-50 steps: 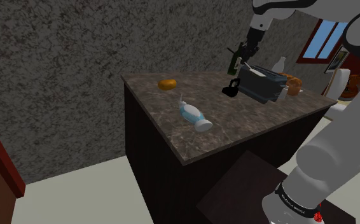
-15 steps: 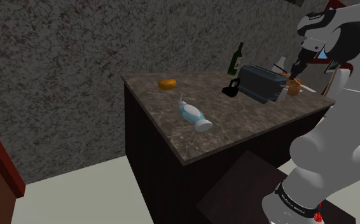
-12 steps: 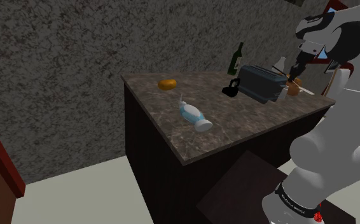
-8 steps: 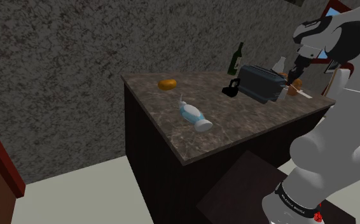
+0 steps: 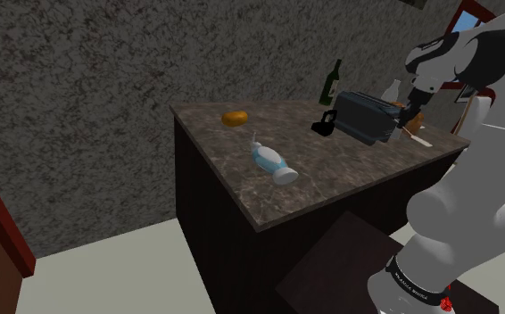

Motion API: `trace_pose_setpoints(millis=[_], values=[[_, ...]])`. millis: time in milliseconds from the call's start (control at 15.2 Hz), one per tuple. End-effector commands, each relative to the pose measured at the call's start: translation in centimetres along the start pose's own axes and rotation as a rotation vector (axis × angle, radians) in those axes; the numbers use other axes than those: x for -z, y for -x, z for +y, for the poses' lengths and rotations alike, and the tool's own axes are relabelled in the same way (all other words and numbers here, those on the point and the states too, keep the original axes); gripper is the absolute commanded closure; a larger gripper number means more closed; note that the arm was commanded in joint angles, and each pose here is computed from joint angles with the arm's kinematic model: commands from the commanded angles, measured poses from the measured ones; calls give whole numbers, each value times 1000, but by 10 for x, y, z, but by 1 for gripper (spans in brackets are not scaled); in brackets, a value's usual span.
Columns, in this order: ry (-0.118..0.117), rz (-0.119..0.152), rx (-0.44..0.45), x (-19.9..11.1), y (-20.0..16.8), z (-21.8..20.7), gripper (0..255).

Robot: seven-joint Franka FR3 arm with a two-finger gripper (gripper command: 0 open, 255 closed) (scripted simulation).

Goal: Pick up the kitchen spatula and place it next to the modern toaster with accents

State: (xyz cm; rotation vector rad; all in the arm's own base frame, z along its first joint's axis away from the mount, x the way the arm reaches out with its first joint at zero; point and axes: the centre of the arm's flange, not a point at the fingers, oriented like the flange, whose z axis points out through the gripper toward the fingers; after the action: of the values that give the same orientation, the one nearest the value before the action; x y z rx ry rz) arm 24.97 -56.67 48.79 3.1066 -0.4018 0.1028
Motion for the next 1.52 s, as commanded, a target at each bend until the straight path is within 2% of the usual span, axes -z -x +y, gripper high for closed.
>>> trace_pose_setpoints(millis=[0,1452], values=[[1,0,0,-11,0,0,255],[1,0,0,-126,7,0,255]])
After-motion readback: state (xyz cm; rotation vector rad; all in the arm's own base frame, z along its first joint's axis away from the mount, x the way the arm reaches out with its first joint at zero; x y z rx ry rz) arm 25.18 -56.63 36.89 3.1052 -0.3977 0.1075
